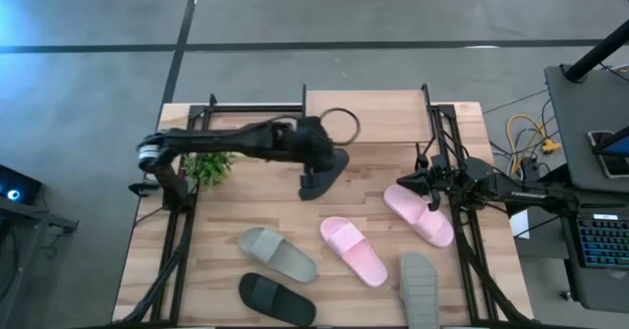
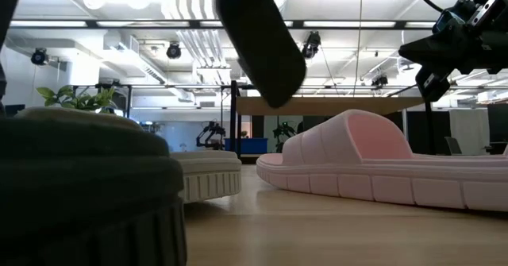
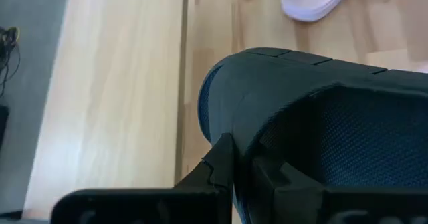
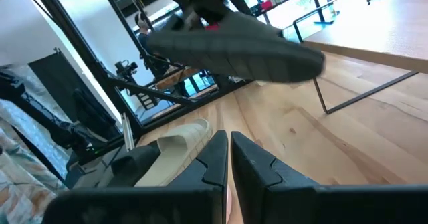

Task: Pick and place slides into the shelf
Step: Move the top black slipper under the shelf

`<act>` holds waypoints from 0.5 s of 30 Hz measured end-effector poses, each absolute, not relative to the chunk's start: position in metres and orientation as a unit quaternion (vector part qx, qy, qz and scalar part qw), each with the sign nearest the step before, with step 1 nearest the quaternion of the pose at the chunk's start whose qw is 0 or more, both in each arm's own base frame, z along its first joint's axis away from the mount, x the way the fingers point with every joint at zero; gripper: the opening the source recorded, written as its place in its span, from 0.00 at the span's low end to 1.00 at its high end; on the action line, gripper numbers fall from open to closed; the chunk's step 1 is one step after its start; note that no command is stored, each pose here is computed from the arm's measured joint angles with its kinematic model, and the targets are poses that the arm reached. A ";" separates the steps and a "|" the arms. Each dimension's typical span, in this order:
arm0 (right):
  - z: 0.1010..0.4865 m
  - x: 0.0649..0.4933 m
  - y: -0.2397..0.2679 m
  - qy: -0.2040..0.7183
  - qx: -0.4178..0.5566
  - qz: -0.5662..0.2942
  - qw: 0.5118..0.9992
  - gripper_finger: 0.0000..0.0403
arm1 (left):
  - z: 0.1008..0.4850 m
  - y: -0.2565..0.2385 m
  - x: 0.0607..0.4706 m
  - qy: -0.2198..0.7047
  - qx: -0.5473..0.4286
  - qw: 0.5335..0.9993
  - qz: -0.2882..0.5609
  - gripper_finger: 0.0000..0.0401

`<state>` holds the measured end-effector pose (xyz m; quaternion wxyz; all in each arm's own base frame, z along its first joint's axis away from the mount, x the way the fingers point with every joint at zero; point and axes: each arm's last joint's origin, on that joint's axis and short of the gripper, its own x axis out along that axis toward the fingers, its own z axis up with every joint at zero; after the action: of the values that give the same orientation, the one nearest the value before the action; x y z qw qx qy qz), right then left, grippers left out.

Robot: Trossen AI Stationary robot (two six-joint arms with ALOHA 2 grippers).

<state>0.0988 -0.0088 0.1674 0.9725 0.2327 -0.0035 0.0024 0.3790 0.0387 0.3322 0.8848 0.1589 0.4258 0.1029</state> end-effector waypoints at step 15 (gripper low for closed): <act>0.167 0.099 -0.009 -0.004 0.233 0.002 0.973 0.03 | 0.264 0.030 0.450 0.484 0.217 0.841 0.106 0.00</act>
<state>0.0987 -0.0088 0.1675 0.9725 0.2327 -0.0038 0.0023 0.4502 0.0302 0.2639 0.8413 0.2171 0.4837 0.1056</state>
